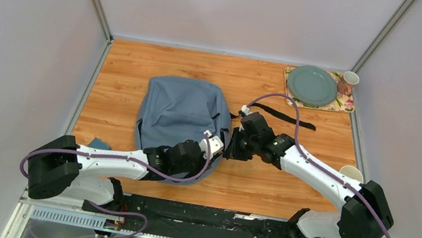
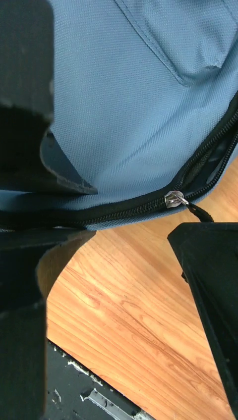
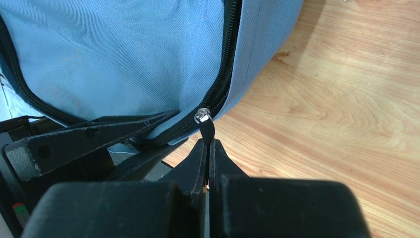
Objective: Pack the student bag
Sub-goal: Zip the student bag at the center of the board.
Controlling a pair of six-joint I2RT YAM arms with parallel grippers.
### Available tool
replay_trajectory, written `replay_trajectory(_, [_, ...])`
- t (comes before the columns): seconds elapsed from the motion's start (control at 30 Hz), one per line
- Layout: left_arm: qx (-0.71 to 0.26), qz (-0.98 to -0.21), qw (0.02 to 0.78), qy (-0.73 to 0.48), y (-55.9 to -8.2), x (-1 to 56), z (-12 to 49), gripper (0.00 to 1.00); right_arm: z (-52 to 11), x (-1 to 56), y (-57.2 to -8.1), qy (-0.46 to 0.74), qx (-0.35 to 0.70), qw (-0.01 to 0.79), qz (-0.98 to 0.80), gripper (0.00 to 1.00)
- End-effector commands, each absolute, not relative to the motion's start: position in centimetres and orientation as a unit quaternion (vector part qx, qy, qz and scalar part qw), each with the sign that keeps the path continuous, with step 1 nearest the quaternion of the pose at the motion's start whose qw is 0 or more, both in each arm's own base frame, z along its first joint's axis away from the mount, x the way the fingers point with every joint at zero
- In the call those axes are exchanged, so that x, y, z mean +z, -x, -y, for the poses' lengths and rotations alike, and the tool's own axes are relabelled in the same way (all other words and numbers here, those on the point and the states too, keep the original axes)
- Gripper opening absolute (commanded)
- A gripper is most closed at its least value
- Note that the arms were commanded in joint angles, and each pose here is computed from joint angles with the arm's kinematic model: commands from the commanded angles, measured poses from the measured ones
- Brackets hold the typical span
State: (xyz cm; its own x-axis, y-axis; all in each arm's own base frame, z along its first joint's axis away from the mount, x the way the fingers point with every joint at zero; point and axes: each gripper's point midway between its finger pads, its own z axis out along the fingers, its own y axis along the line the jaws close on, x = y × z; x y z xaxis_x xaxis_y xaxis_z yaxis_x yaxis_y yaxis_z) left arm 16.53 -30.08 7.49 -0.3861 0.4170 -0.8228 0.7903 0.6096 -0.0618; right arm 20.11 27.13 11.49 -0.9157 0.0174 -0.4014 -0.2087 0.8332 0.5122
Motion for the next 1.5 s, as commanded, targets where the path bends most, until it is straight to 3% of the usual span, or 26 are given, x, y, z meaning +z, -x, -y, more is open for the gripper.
replay_trajectory(0.0, [-0.24, -0.797, 0.411, -0.372, -16.5, 7.7, 30.6, 0.24, -27.8, 14.4, -21.5, 0.056, 0.3, 0.24, -0.922, 0.0])
replay_trajectory(0.1, [-0.244, -0.802, 0.403, -0.368, -15.7, 6.9, 29.6, 0.07, -27.4, 14.3, -22.5, 0.049, 0.282, 0.25, -0.925, 0.0])
replay_trajectory(0.17, [-0.261, -0.801, 0.388, -0.375, -14.6, 6.5, 29.2, 0.01, -27.4, 14.8, -23.4, 0.042, 0.278, 0.262, -0.923, 0.0])
replay_trajectory(0.6, [-0.3, -0.799, 0.31, -0.418, -8.2, 2.9, 26.0, 0.0, -25.1, 15.6, -30.6, 0.009, 0.231, 0.298, -0.926, 0.0])
replay_trajectory(0.93, [-0.301, -0.806, 0.319, -0.397, -7.8, 2.5, 24.3, 0.01, -24.5, 15.1, -31.3, 0.002, 0.238, 0.288, -0.928, 0.0])
replay_trajectory(0.97, [-0.304, -0.804, 0.322, -0.397, -7.9, 2.9, 24.5, 0.09, -24.7, 15.0, -31.0, 0.004, 0.246, 0.286, -0.926, 0.0])
replay_trajectory(1.0, [-0.304, -0.804, 0.324, -0.396, -8.0, 3.1, 24.6, 0.32, -24.8, 15.2, -30.5, 0.002, 0.258, 0.284, -0.924, 0.0])
replay_trajectory(1.07, [-0.298, -0.8, 0.349, -0.386, -9.1, 4.6, 25.2, 0.51, -24.6, 14.2, -29.4, 0.0, 0.268, 0.272, -0.924, 0.01])
replay_trajectory(1.17, [-0.286, -0.794, 0.384, -0.374, -10.6, 7.2, 25.8, 0.73, -24.3, 13.8, -27.8, -0.018, 0.289, 0.263, -0.92, 0.23])
replay_trajectory(1.2, [-0.279, -0.793, 0.393, -0.373, -11.0, 8.0, 25.8, 0.74, -24.3, 13.8, -27.4, -0.031, 0.294, 0.26, -0.919, 0.37])
replay_trajectory(1.27, [-0.266, -0.782, 0.428, -0.366, -12.4, 10.8, 26.2, 0.75, -23.8, 13.8, -26.6, -0.046, 0.303, 0.263, -0.915, 0.46])
replay_trajectory(1.47, [-0.216, -0.751, 0.509, -0.36, -15.9, 17.7, 26.9, 0.9, -23.5, 15.1, -25.8, -0.124, 0.351, 0.277, -0.886, 0.52])
